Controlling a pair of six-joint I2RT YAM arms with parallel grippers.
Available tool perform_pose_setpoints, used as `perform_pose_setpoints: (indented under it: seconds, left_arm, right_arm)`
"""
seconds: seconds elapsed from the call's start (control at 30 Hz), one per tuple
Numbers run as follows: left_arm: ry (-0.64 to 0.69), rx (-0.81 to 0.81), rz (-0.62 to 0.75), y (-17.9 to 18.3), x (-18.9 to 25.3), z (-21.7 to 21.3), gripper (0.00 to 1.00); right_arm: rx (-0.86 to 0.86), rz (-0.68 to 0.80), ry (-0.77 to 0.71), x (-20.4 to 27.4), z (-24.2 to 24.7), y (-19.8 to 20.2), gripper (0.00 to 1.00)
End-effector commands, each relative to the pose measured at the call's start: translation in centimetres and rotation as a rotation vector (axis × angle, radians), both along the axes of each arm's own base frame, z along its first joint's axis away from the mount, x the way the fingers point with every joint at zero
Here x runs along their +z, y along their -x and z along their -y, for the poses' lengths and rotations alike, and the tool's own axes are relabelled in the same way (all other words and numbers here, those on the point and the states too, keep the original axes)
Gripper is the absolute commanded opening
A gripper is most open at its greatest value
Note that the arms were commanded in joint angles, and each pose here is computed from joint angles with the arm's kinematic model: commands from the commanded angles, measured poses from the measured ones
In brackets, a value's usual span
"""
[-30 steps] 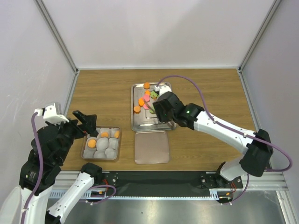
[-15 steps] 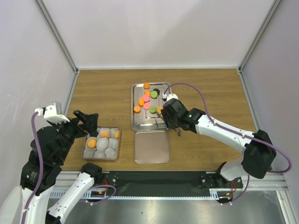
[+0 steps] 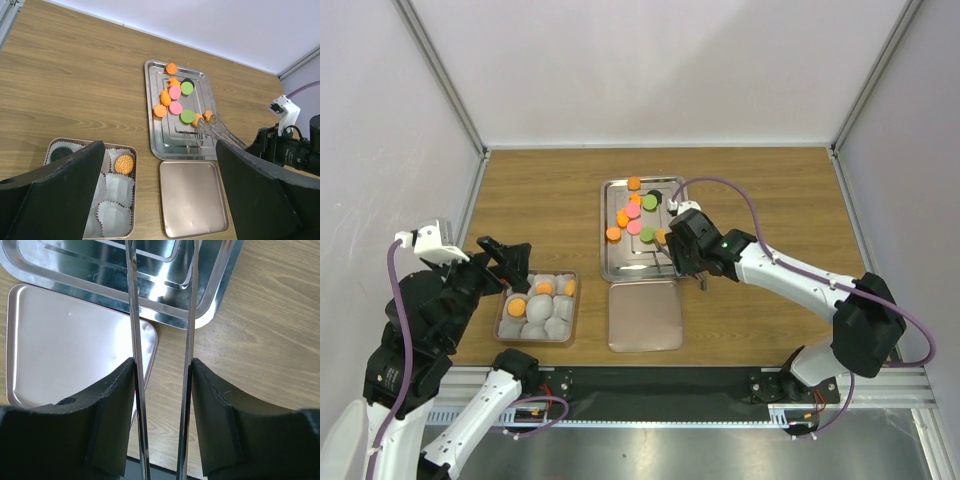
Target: Pack the cookies
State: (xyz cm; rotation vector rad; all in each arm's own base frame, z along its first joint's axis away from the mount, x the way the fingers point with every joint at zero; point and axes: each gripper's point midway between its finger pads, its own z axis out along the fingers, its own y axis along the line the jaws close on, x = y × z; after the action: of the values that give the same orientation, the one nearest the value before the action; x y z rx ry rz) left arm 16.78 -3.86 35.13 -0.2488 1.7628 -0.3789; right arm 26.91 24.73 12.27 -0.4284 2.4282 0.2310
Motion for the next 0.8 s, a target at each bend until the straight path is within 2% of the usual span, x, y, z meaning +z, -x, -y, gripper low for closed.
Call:
perform_pose_setpoints:
  seconds: [0.0, 0.77]
  left_arm:
    - [-0.001, -0.026, 0.025, -0.5, 0.6, 0.6, 1.00]
    - [-0.008, -0.017, 0.024, -0.5, 0.4, 0.4, 1.00]
  right_arm:
    - [0.010, 0.018, -0.022, 0.0, -0.8, -0.8, 0.51]
    - [0.013, -0.004, -0.020, -1.5, -1.8, -3.1, 0.51]
